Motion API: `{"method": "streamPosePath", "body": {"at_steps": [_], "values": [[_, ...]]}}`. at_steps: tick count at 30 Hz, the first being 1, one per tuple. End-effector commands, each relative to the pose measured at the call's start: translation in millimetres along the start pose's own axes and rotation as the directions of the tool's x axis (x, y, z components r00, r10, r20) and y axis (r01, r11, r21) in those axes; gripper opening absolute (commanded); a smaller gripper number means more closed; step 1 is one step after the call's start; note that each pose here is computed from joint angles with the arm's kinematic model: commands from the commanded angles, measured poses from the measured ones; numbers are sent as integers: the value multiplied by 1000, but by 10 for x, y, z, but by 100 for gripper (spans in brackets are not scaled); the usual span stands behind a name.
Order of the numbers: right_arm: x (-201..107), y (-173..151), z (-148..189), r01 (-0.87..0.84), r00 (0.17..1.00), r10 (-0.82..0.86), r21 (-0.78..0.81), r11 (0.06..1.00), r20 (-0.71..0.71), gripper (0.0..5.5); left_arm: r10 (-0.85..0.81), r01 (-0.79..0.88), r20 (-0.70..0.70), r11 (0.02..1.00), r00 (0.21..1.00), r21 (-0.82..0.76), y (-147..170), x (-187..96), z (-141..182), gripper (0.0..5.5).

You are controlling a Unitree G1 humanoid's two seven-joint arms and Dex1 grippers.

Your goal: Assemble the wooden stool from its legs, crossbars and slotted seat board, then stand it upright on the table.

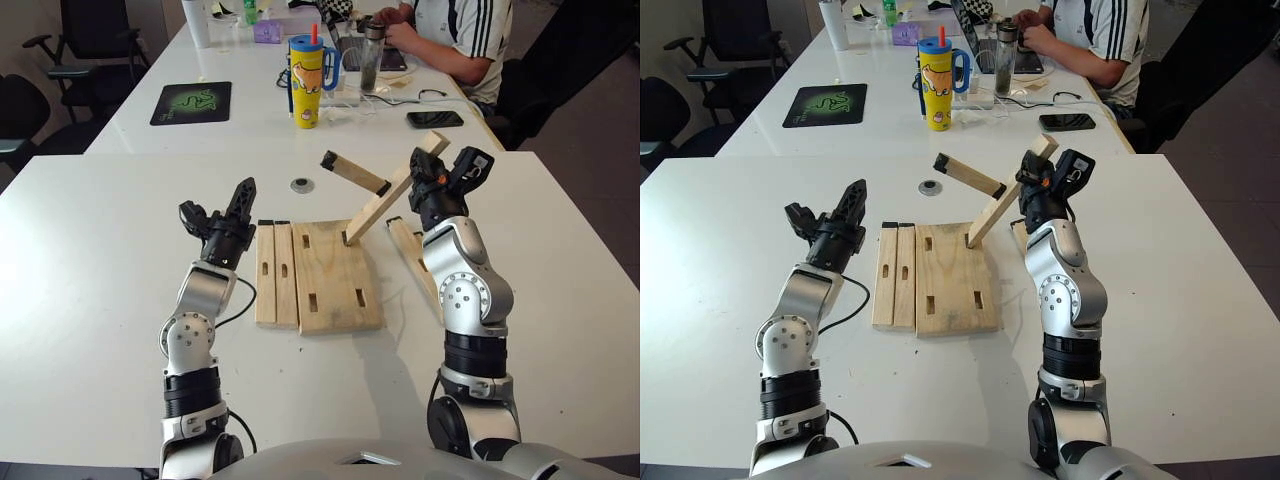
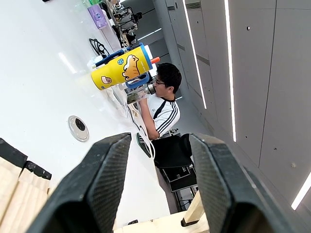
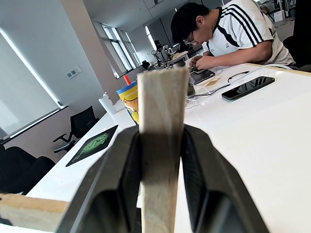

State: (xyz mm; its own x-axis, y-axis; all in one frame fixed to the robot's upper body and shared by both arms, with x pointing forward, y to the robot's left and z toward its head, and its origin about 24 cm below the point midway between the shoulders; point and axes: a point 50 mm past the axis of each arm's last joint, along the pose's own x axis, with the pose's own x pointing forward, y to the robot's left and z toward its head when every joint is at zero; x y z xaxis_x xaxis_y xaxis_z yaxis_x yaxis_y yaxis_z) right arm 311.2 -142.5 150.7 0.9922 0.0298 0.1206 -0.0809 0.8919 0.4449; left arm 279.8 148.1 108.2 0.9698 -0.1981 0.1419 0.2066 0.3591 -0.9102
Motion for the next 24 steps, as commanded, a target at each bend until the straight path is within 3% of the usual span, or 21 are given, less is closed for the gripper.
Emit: {"method": "streamPosePath", "body": {"at_steps": [1, 7, 13, 24], "values": [[-4, -88, -177, -25, 999, 23, -76, 997, -24, 104, 0, 0, -4, 1000, 1000, 1, 1, 23, -11, 223], [11, -124, -242, -57, 998, 61, -177, 983, 15, 104, -6, 6, -6, 1000, 1000, 1, -6, 50, -14, 223], [-53, -334, -390, 53, 998, -35, -344, 937, 59, 104, -10, 10, -10, 1000, 1000, 4, -6, 72, -16, 223], [-102, -170, -504, -13, 1000, 13, -307, 952, -2, 104, -14, 14, -12, 1000, 1000, 8, -22, 66, -4, 223]]}}
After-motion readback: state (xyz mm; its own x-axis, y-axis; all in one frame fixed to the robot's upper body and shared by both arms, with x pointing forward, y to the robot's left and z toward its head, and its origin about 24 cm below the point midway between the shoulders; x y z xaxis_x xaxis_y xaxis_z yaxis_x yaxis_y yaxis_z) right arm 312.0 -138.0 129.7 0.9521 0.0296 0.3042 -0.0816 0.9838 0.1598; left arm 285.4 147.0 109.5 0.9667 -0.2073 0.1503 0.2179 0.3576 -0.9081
